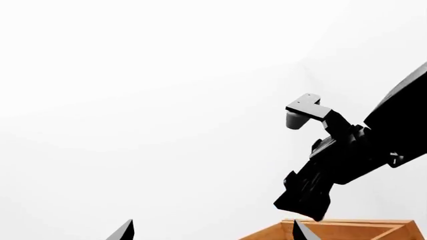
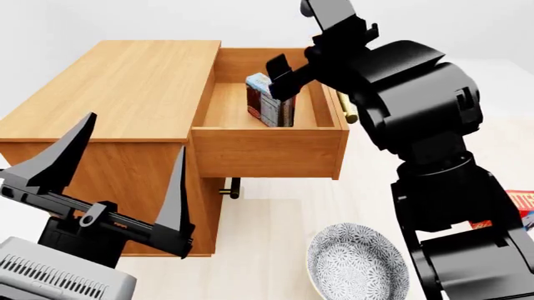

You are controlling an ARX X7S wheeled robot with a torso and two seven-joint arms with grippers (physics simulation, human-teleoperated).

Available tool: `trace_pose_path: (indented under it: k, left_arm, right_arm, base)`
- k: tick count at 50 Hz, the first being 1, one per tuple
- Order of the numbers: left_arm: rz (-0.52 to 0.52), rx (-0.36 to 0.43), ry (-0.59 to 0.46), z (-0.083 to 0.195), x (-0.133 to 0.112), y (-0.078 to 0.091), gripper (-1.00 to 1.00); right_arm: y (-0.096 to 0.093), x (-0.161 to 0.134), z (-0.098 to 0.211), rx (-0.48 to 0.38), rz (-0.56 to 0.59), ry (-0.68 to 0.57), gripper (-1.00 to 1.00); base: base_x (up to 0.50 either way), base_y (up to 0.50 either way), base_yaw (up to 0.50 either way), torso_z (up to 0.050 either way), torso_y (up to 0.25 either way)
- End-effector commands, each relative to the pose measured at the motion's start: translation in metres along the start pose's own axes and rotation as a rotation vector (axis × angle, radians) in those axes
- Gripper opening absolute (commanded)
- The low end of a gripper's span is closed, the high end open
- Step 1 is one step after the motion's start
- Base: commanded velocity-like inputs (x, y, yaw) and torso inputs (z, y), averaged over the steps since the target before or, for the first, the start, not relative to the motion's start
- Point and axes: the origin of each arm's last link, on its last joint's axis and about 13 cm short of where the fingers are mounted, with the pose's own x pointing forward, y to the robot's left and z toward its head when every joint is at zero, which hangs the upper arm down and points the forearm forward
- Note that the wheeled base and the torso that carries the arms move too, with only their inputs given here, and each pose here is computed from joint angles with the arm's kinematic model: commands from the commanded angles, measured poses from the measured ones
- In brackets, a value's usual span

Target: Put the chocolate pudding in the top drawer of the cabinet and close it.

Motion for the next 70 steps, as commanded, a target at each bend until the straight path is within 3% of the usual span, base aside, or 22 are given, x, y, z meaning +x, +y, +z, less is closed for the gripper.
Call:
trace_pose_path:
  k: [1,12,25,45,57,70]
  left_arm:
    - [-0.001,0.001,0.003,0.0,0.0,0.0,1.0]
    - [0.0,0.001,0.003,0.0,0.0,0.0,1.0]
    - [0.004,-0.001,-0.002,0.0,0.0,0.0,1.0]
    - [0.005,-0.001,-0.013,0.0,0.0,0.0,1.0]
    - [0.004,0.001,-0.012,0.0,0.0,0.0,1.0]
    - [0.001,-0.002,-0.013,0.0,0.0,0.0,1.0]
  right_arm:
    - [-0.001,-0.003,0.004,-0.01,-0.025,-0.042,1.0]
    - [-0.008,-0.004,0.004,-0.003,-0.081,-0.065,1.0]
    - [-0.025,-0.017,0.002,0.065,-0.268,-0.137,1.0]
    - [-0.039,-0.051,-0.015,0.009,-0.549,-0.198,1.0]
    - [-0.042,-0.07,-0.024,0.013,-0.633,-0.224,1.0]
    - [-0.032,-0.091,-0.057,0.018,-0.67,-0.25,1.0]
  base:
    - [0.0,0.0,0.0,0.0,0.0]
    - [0.0,0.0,0.0,0.0,0.0]
    - [0.0,0.0,0.0,0.0,0.0]
    - [0.0,0.0,0.0,0.0,0.0]
    - [0.0,0.0,0.0,0.0,0.0]
    - [0.0,0.0,0.0,0.0,0.0]
